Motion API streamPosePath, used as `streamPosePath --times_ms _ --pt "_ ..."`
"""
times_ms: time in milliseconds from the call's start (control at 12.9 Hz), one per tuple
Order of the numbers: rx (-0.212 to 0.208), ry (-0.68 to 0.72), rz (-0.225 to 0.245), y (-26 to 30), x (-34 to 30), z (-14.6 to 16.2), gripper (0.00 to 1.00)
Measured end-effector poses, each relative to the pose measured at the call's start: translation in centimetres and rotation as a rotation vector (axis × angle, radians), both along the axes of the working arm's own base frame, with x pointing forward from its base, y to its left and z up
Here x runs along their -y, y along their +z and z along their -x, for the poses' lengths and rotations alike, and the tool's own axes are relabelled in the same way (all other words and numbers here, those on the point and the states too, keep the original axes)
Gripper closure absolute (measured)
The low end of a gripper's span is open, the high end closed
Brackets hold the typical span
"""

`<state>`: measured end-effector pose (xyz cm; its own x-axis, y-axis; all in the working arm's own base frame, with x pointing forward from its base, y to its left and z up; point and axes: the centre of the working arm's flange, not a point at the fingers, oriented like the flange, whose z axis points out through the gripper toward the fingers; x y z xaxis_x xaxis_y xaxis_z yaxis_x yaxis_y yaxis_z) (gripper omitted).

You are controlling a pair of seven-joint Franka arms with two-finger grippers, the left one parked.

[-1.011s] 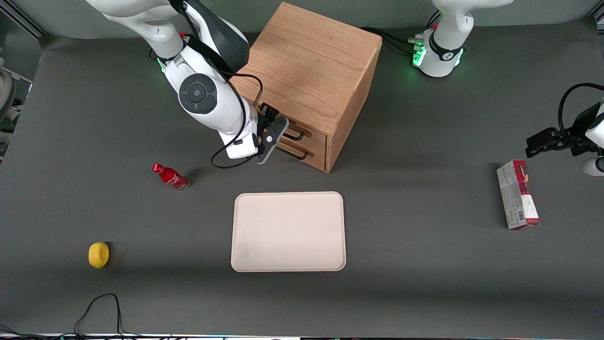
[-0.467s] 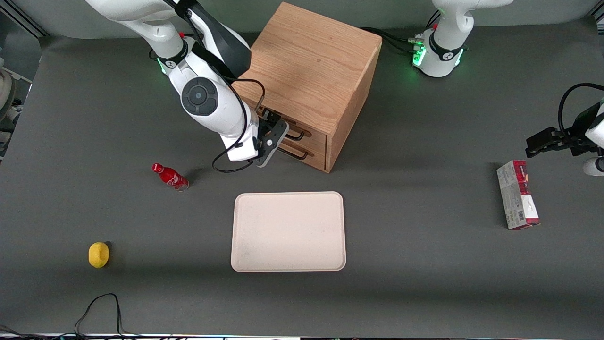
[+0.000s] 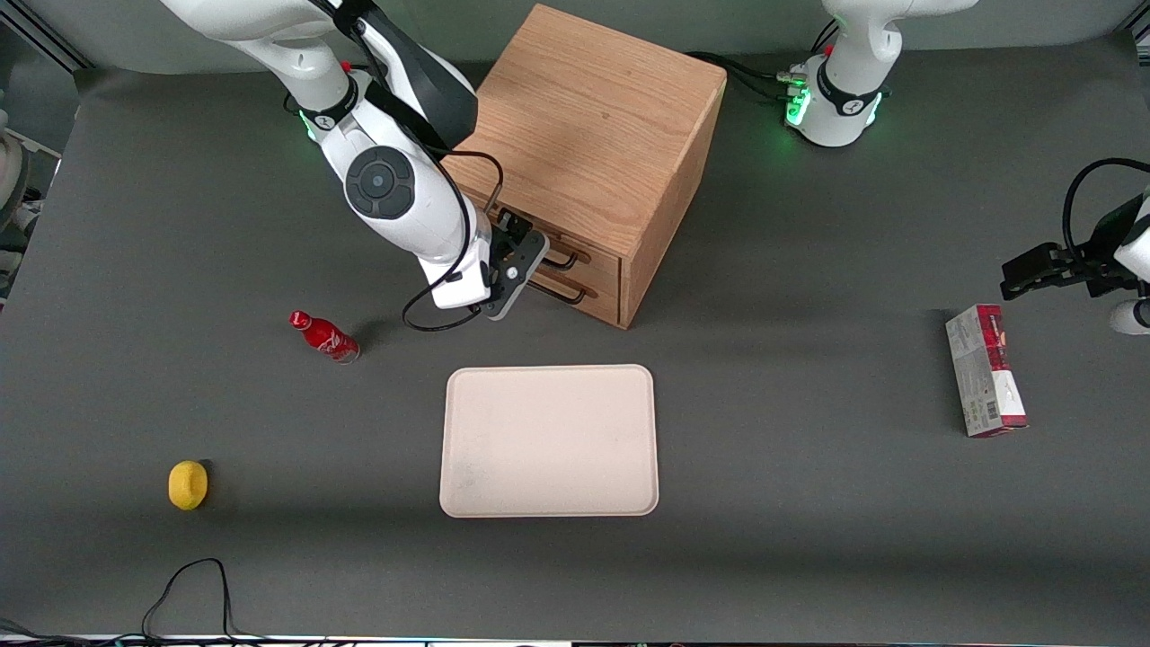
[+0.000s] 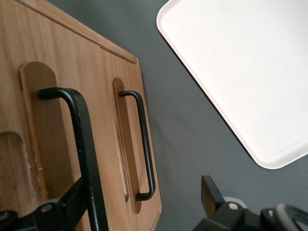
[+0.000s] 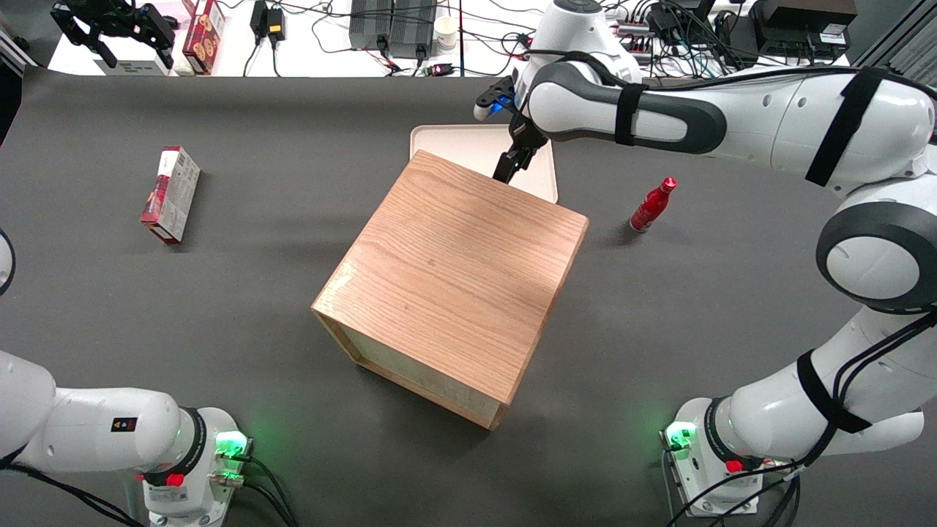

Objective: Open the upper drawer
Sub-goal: 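Pull the upper drawer outward from the cabinet with the right gripper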

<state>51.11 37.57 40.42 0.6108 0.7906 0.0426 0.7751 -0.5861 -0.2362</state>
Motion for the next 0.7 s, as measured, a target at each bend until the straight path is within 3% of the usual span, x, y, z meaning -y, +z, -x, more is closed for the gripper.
streamPosePath --times_ms 156,700 --pt "0.034 -0.012 0.007 0.0 1.0 -2.0 0.0" --pt "0.081 -0.085 -0.002 -0.7 4.5 -9.0 0.0"
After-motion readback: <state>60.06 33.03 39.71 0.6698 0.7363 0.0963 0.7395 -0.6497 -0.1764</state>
